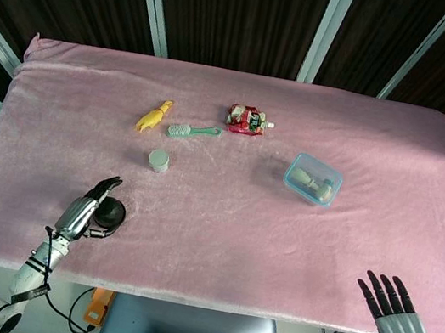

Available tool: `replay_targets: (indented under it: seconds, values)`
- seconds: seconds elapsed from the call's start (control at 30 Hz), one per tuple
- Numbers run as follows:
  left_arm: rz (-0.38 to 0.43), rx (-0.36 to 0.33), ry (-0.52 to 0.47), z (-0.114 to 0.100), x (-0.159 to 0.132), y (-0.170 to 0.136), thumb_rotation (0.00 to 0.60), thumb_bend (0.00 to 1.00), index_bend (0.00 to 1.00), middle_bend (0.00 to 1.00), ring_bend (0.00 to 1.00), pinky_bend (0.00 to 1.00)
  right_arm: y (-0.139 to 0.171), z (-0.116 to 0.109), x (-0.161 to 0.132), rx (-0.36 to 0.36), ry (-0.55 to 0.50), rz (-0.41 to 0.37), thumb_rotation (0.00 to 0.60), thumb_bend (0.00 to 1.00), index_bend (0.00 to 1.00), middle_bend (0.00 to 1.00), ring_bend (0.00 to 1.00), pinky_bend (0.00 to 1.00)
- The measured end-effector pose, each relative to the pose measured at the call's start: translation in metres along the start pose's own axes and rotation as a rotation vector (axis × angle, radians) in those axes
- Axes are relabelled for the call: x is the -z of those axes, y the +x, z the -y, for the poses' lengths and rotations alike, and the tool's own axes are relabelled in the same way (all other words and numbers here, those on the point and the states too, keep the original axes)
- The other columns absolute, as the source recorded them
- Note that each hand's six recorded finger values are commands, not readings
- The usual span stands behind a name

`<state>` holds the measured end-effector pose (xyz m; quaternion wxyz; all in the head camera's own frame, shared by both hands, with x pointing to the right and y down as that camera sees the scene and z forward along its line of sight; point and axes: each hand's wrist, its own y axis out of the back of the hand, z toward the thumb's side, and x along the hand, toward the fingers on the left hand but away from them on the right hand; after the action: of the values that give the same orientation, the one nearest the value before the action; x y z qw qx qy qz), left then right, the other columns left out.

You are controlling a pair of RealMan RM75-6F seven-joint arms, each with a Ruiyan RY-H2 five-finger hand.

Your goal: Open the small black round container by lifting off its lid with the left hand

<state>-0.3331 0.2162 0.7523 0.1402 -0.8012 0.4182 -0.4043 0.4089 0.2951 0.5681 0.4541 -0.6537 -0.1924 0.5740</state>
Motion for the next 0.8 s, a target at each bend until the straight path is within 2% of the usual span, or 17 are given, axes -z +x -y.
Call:
replay_targets:
  seconds: [0.43,0.6,0.67,0.8]
  values:
    - [-0.023,0.007,0.027,0.000,0.007,-0.002,0.600,0.31,0.00,0.00,0.00,0.14,-0.001,0.001,-0.001,-0.007,0.004,-0.004,0.600,0.05,0.00,0.00,0.00,0.05]
    - [-0.054,0.023,0.024,0.005,0.012,-0.002,0.600,0.31,0.10,0.01,0.01,0.15,-0.001,0.001,-0.002,-0.011,0.005,-0.008,0.600,0.05,0.00,0.00,0.00,0.05]
    - [-0.067,0.033,0.027,0.007,0.014,-0.002,0.600,0.31,0.13,0.08,0.09,0.23,-0.002,0.002,-0.001,-0.011,0.006,-0.008,0.600,0.05,0.00,0.00,0.00,0.05]
    - [-0.071,0.035,0.033,0.010,0.014,-0.003,0.600,0.32,0.19,0.23,0.28,0.45,-0.002,0.002,-0.001,-0.015,0.008,-0.006,0.600,0.05,0.00,0.00,0.00,0.05]
